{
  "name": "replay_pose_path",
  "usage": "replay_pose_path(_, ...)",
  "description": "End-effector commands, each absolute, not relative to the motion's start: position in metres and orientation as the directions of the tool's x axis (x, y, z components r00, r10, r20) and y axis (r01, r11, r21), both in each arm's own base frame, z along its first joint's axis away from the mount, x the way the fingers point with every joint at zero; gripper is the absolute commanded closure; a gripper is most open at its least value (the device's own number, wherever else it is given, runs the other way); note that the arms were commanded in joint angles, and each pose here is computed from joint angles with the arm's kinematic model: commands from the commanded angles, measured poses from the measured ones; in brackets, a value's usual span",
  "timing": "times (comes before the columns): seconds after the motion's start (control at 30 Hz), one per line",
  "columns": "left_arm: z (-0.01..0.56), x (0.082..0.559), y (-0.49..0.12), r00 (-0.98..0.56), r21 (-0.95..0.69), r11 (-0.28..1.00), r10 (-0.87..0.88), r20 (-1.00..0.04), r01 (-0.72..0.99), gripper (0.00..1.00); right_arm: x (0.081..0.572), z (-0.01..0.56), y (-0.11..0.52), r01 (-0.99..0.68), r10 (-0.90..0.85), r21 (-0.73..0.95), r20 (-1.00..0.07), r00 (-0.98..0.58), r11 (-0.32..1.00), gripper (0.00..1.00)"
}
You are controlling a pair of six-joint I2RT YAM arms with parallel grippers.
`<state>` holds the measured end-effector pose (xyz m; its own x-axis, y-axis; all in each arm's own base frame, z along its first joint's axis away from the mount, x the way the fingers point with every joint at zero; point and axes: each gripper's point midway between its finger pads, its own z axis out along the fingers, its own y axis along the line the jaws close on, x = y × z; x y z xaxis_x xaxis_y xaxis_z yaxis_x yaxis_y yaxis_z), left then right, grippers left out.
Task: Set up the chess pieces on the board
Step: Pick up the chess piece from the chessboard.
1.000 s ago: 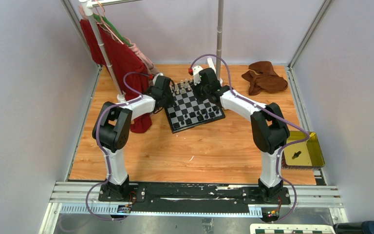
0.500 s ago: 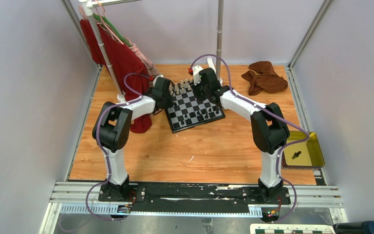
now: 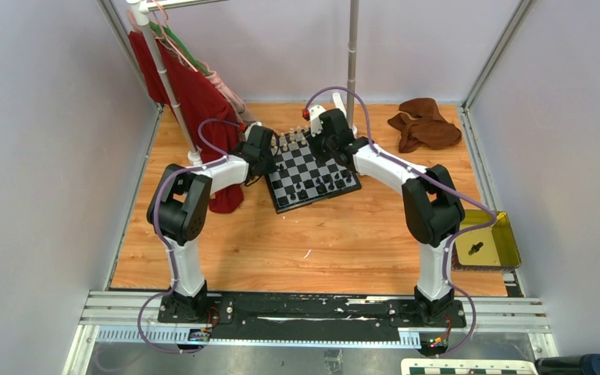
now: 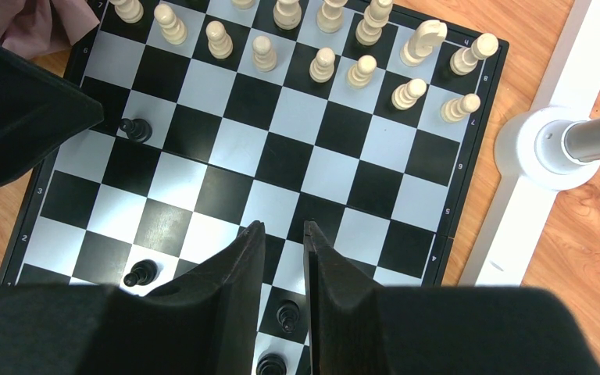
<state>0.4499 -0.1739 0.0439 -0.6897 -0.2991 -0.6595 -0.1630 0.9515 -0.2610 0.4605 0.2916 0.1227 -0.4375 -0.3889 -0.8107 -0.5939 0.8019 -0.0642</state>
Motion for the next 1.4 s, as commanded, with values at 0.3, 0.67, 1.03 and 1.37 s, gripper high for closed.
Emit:
replay_pose_path(0.3, 0.049, 0.44, -0.168, -0.688, -0.216, 0.964, -0.261, -0.677, -0.153, 0.82, 0.461, 0.129, 0.283, -0.574, -0.367, -0.056, -0.818, -0.442, 0.817, 0.71)
replay_pose_path(0.67, 0.06, 0.426, -0.168, -0.685, -0.164, 0.98, -0.195, -0.701, -0.111, 0.82, 0.458, 0.131, 0.279, -0.574, -0.376, -0.067, -0.815, -0.44, 0.816, 0.71)
replay_pose_path(1.03, 0.076, 0.4, -0.172, -0.675, -0.137, 0.99, -0.115, -0.729, -0.021, 0.83, 0.458, 0.133, 0.275, -0.557, -0.359, -0.057, -0.817, -0.451, 0.828, 0.71)
replay_pose_path(1.37, 0.08, 0.373, -0.192, -0.671, -0.119, 0.984, -0.001, -0.742, 0.131, 0.83, 0.458, 0.14, 0.276, -0.55, -0.339, -0.044, -0.827, -0.449, 0.834, 0.71)
